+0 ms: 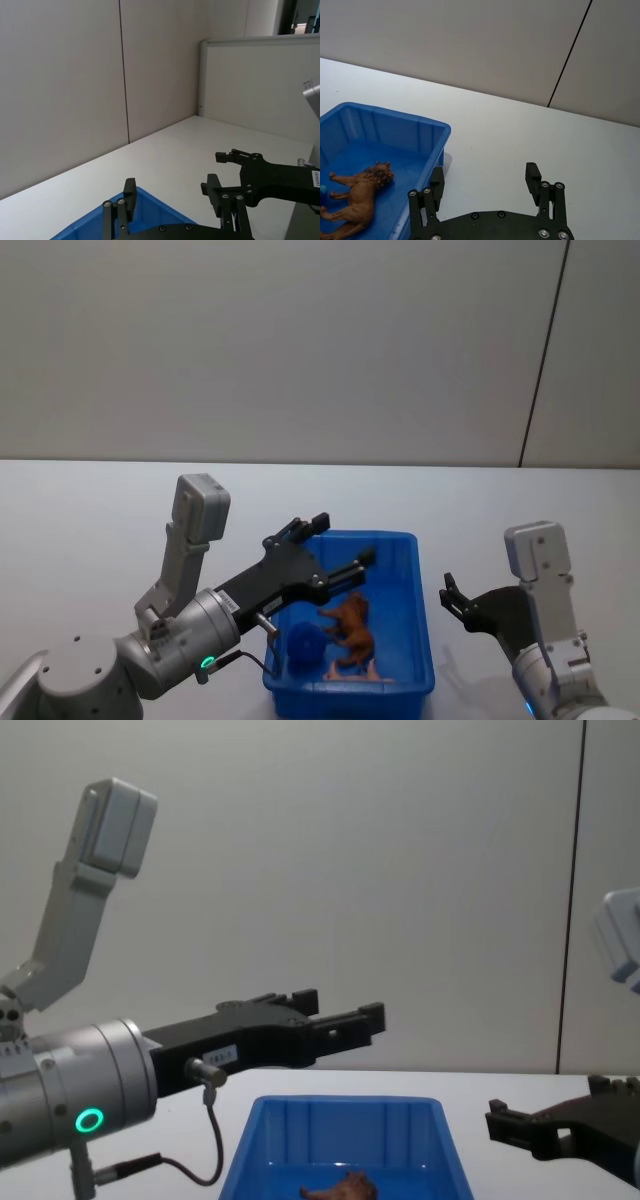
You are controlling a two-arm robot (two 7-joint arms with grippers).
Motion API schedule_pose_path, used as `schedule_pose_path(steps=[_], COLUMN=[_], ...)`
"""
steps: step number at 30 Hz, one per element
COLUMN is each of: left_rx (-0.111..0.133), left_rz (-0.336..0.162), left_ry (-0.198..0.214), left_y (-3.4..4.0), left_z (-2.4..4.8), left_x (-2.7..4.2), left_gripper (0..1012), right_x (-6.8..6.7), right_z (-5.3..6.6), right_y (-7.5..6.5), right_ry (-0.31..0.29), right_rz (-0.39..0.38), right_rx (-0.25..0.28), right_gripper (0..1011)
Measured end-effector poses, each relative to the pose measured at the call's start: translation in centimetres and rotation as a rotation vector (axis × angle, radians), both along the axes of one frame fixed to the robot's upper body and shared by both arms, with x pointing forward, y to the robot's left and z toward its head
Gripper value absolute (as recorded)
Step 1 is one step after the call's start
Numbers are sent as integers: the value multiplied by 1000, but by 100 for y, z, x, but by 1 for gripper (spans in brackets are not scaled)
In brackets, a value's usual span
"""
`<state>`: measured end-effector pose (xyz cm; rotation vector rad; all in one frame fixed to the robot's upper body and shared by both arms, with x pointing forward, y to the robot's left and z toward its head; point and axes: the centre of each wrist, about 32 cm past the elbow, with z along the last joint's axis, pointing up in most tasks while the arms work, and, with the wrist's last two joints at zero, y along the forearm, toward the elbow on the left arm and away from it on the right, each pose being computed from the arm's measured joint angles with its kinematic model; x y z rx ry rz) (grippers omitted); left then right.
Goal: Pick up the two dolls from the table and place them into the box.
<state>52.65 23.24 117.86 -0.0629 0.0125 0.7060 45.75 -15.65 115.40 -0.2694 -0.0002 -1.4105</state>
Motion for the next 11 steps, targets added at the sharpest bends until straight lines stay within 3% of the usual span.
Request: schedule_pose_path(steps=[6,11], left_rx=[-16,-24], left_rz=[-30,-47], left_ry=[-7,-11], left_y=[-24,-37], left_z=[1,3], left_x=[18,30], left_gripper=[1002,1003], right_x=[0,0], right_z=[0,0], right_y=[0,0], right_ry=[0,0], right_rz=[0,0], right_rx=[0,0], right_gripper=[1001,1001])
